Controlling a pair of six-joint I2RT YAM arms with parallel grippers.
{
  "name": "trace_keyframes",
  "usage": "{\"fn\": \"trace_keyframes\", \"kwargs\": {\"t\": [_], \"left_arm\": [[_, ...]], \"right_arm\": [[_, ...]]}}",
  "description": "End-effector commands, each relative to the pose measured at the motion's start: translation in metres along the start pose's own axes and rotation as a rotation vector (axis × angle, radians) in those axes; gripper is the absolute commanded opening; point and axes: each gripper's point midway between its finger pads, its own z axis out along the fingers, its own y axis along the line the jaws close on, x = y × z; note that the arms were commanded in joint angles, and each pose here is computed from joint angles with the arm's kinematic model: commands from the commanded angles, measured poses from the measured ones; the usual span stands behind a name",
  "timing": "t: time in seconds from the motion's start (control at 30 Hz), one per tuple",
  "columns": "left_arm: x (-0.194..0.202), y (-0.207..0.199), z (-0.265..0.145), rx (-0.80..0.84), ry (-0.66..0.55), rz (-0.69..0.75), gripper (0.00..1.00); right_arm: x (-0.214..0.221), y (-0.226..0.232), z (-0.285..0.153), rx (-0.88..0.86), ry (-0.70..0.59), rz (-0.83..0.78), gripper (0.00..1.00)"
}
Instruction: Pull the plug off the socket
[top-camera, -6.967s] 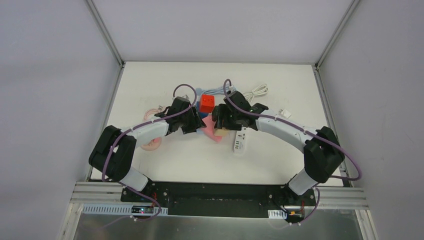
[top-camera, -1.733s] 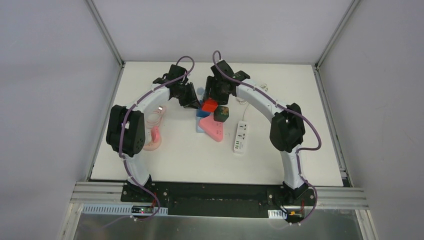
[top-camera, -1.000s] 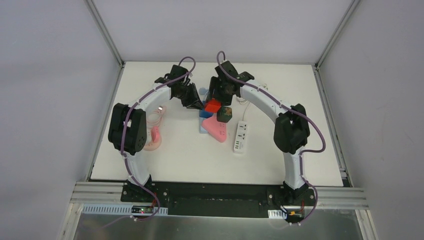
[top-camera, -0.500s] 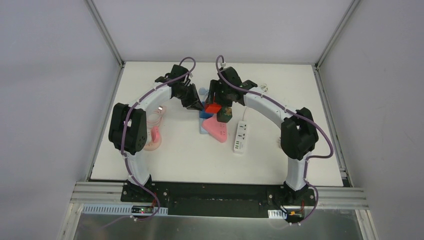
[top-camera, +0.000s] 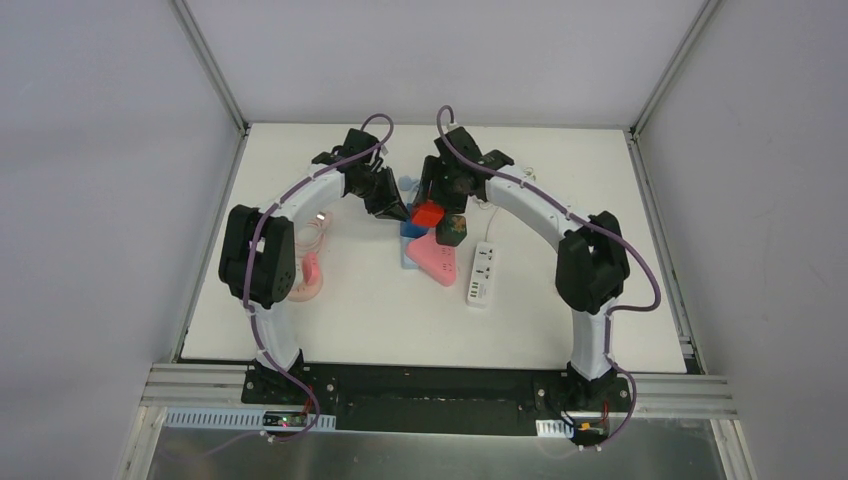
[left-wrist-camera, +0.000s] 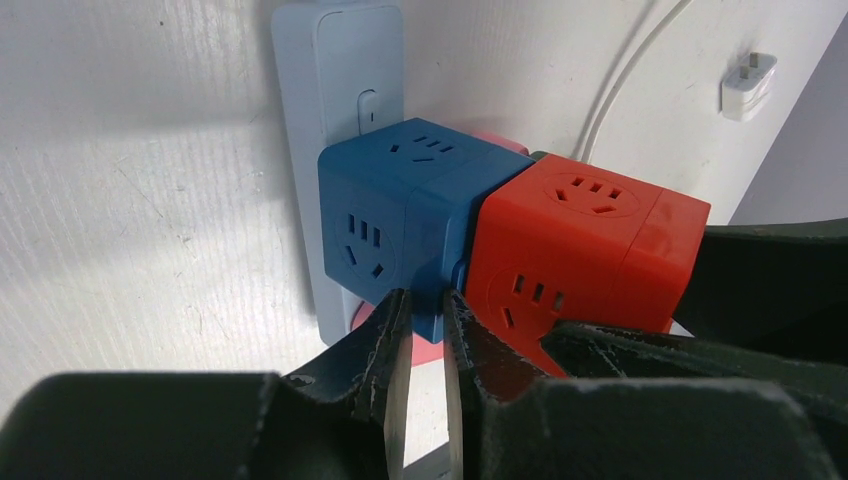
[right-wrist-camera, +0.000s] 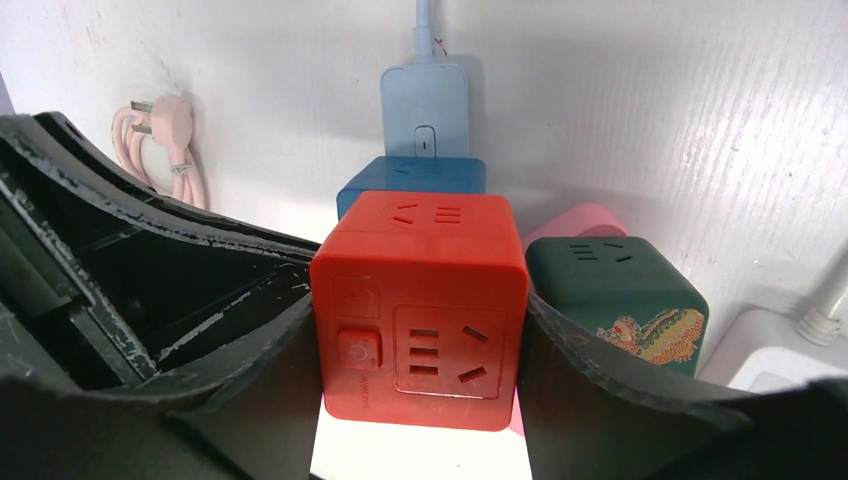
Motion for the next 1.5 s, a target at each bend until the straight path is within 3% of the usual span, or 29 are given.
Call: {"fn": "trace_keyframes", "kwargs": {"t": [0.0,0.37,0.67,0.93,1.27,1.33,1.4,1.47], "left_arm": [[0.035,0.066,0.02,-0.257,0.119,-0.003,0.17],[0.033,0.066,0.02,-0.257,0.123,0.005,0.16],[0.033,0.069,0.021,-0.278,0.128,0.0,0.16],[0.035,0.072,0.02,-0.289,0.135,-0.007,0.15],[0.037,0.075,0.021,-0.298,0.143,-0.013,0.15],[0.037,0.077,0.021,-0.308,0.139,-0.014,0.15],[0.035,0.077,0.019,-0.31,0.128,-0.014,0.15],[0.034,0.076,0.019,-0.31,0.125,-0.014,0.15]], "right_arm": [[-0.058,0.053,-0.058,-0.209,-0.123,0.108,0.0],[-0.043,0.067,-0.064,-0.278,-0.23,-0.174,0.0],[-0.056,0.069,-0.081,-0.273,-0.3,-0.146,0.0],[-0.066,0.06,-0.077,-0.223,-0.202,-0.008,0.0],[-0.043,0.087,-0.1,-0.472,-0.213,-0.168,0.0],[-0.034,0.096,-0.11,-0.524,-0.23,-0.29,0.0],[-0.025,0.102,-0.117,-0.536,-0.273,-0.397,0.0],[-0.03,0.099,-0.118,-0.501,-0.322,-0.399,0.0]]}}
